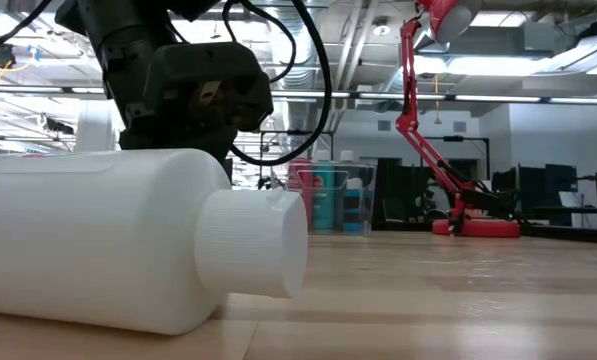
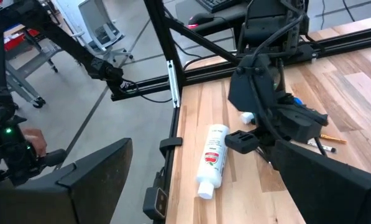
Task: Pick & Place Paint Supplies
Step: Put the silver paintbrush into the purple cup
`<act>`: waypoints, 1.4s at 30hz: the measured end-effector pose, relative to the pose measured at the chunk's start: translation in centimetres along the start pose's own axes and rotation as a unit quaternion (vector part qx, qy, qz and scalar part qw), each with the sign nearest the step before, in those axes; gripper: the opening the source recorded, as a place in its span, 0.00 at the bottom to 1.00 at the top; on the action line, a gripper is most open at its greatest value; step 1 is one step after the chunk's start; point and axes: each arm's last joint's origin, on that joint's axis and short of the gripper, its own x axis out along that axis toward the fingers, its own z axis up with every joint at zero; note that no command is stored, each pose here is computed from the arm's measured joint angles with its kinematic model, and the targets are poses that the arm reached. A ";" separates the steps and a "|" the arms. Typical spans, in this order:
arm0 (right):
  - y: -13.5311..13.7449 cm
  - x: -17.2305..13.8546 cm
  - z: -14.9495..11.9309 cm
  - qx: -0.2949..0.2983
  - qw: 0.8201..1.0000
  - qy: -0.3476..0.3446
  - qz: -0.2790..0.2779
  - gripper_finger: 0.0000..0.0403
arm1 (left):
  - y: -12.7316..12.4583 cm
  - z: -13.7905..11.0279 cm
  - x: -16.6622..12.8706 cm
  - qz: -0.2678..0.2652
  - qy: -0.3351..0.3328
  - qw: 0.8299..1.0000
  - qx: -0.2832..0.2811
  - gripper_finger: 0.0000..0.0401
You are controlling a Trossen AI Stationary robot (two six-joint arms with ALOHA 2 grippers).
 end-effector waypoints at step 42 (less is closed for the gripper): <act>-2.0 1.4 1.1 0.021 1.000 -0.003 -0.021 0.95 | 2.9 0.1 1.1 0.006 0.025 0.999 0.028 0.01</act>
